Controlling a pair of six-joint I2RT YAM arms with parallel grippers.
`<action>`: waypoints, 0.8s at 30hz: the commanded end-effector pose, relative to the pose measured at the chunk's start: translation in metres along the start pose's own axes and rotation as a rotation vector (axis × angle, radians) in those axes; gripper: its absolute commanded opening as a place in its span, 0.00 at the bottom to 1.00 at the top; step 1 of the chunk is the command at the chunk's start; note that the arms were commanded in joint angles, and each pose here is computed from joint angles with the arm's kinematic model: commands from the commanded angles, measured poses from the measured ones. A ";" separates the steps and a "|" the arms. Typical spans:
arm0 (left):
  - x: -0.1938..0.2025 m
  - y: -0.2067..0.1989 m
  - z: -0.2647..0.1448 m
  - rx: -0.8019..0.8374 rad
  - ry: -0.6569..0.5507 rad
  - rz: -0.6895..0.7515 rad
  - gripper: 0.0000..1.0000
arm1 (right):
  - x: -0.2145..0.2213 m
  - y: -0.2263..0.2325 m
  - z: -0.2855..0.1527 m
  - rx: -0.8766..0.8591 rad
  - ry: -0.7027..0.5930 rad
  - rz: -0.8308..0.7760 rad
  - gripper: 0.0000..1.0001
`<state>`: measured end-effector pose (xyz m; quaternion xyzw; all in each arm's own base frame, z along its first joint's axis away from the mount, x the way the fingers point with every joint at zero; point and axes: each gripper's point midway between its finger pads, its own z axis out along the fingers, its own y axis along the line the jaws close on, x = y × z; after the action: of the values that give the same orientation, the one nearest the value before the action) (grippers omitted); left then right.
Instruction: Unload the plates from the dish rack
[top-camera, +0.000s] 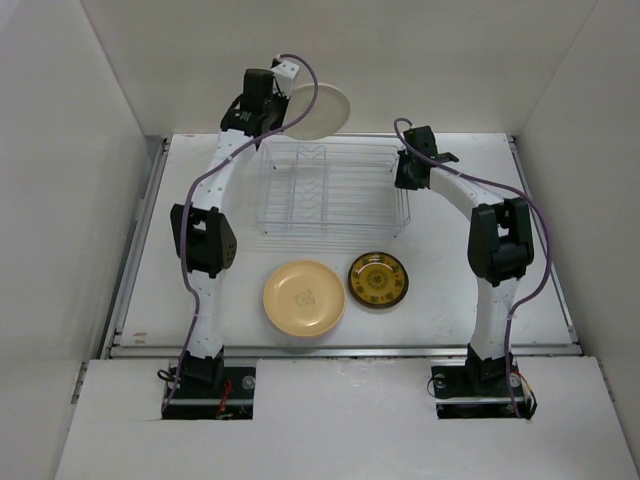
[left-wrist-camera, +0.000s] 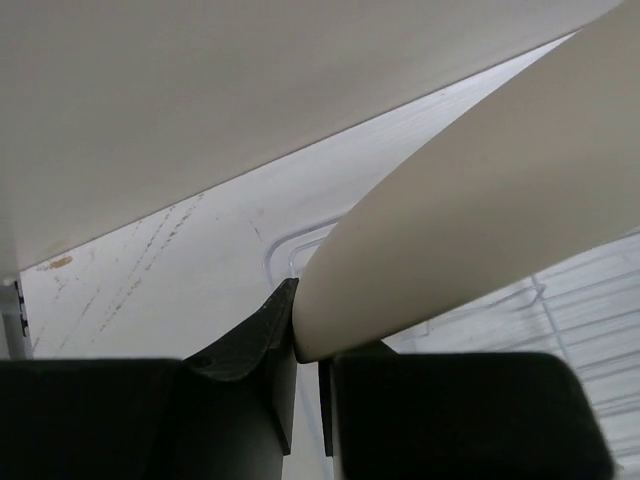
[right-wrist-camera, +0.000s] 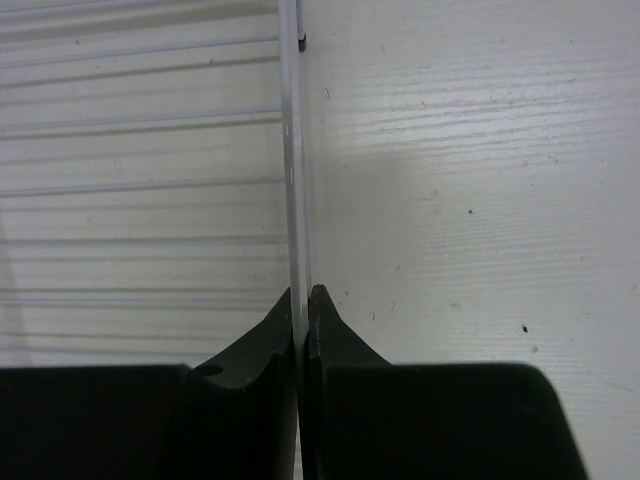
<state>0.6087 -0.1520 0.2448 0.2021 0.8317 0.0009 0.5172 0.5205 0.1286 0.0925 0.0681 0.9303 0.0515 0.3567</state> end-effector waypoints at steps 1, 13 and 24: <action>-0.060 0.006 -0.058 -0.005 -0.132 -0.113 0.00 | -0.032 0.013 -0.030 -0.033 -0.091 0.001 0.05; 0.066 -0.090 -0.255 0.722 0.405 0.260 0.00 | -0.050 0.021 -0.065 -0.084 -0.123 -0.028 0.59; 0.201 -0.136 -0.297 1.003 0.905 0.609 0.00 | -0.030 0.005 -0.118 -0.060 -0.136 -0.002 0.62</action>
<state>0.3080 -0.1785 0.1930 0.5798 0.7922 -0.1419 0.1270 0.4791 0.1246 0.1951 0.0535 0.9020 0.0808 0.4208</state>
